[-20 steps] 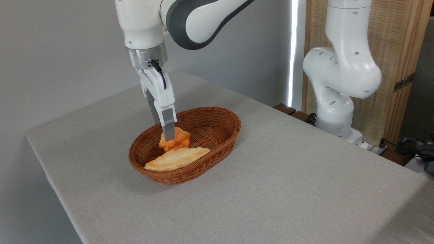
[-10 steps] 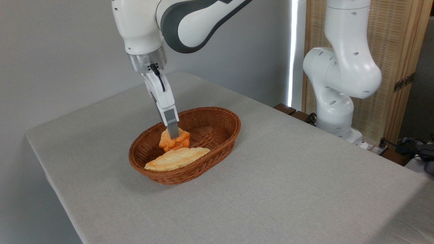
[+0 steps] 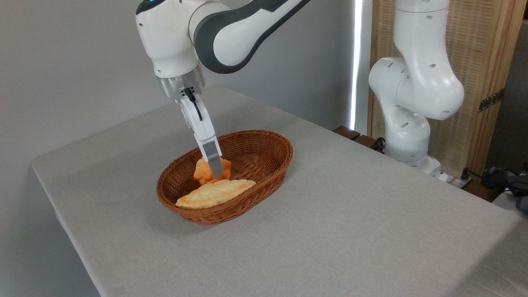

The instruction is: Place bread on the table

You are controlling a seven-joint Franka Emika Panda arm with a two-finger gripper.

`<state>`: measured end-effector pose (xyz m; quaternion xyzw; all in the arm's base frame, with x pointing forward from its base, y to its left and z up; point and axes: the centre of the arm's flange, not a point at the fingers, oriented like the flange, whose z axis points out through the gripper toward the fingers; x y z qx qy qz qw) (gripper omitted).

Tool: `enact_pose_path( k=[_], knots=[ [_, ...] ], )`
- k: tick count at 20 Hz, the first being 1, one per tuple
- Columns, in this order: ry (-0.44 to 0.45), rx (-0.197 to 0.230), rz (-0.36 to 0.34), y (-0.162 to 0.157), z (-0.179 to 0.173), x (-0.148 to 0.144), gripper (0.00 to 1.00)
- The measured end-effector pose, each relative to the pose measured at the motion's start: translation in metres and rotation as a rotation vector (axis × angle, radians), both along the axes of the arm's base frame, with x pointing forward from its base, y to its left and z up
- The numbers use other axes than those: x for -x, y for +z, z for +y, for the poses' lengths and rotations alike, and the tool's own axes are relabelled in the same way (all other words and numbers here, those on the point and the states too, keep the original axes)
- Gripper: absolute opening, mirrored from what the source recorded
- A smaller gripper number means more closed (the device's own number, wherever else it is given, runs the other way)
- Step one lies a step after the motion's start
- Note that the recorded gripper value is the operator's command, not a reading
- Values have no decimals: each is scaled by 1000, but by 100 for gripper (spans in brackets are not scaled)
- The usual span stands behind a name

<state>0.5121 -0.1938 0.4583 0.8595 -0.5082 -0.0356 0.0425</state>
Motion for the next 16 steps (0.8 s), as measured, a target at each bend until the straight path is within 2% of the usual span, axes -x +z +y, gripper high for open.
enact_pose_path(
  k=[1,2,16],
  knots=[
    [0,0,0,0,0,0,41],
    [0,0,0,0,0,0,40],
    [2,-1,0,0,1,0,41]
  ],
)
